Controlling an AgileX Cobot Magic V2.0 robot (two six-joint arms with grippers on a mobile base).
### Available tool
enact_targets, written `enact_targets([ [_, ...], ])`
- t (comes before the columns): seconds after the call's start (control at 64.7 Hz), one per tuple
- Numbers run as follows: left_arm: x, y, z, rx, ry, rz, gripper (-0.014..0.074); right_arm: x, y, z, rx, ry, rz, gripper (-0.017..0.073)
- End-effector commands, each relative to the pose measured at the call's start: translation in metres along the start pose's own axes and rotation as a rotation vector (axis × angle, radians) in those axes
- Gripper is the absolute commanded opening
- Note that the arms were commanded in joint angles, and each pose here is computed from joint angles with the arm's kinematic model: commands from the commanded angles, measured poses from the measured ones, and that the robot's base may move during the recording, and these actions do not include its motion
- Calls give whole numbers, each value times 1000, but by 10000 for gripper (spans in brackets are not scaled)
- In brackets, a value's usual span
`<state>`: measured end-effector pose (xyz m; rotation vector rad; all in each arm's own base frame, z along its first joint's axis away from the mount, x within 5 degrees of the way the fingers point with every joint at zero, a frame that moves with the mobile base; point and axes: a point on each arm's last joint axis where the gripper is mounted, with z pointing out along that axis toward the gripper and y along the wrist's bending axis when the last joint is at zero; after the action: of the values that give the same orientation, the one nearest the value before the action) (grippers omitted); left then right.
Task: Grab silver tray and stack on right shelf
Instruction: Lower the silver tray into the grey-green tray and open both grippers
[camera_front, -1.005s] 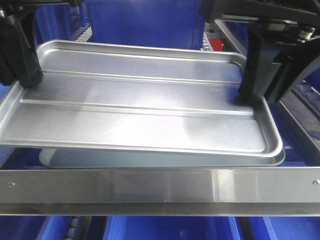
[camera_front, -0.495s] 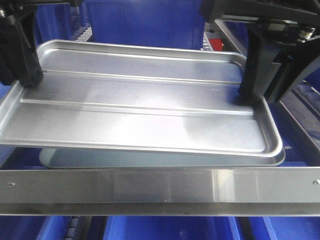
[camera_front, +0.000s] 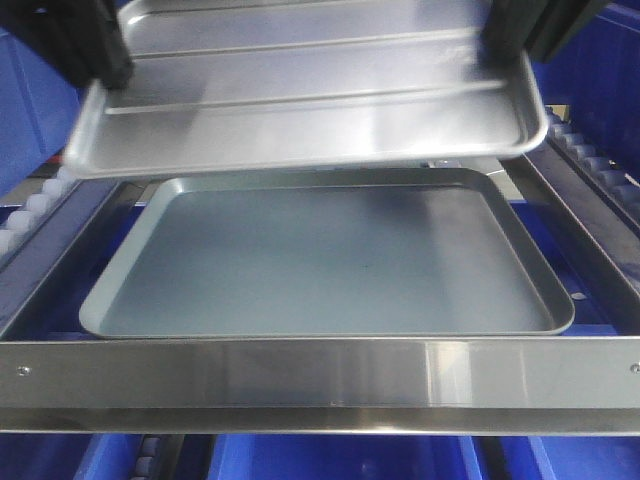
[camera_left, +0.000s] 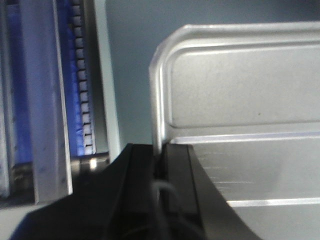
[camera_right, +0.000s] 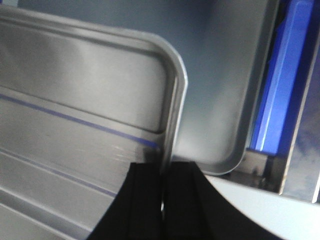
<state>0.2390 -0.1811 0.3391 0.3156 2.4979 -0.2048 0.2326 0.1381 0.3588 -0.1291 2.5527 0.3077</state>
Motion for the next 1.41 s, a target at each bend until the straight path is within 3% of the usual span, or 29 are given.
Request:
enact_targets([
  [0.0, -19, -7, -4, 76, -62, 41, -93, -22, -5, -18, -20, -169, -22, 56],
  [0.155, -25, -12, 26, 58, -17, 41, -93, -32, -17, 8, 37, -132, -39, 56],
  [0.526, -23, -16, 93, 34, 51, 42, -93, -40, -16, 106, 78, -26, -86, 56],
  [0.789, -24, -13, 113, 23, 51, 43, -93, -36, -17, 137, 97, 22, -98, 60],
  [0.851, -24, -13, 115, 22, 56, 40, -62, -36, -17, 138, 97, 23, -98, 60],
  [0.897, -24, -12, 117, 21, 57, 40, 13, -36, -17, 138, 96, 22, -98, 66],
  [1.052, -25, -13, 118, 27, 51, 36, 378, -41, -16, 134, 95, 12, -98, 224],
  [1.129, -25, -13, 118, 28, 49, 36, 487, -44, -15, 131, 94, 4, -97, 348],
  [1.284, -25, -13, 118, 28, 49, 36, 505, -46, -15, 129, 102, 11, -99, 582],
  [1.392, -25, -12, 117, 25, 53, 36, 505, -45, -16, 127, 113, 26, -101, 623],
])
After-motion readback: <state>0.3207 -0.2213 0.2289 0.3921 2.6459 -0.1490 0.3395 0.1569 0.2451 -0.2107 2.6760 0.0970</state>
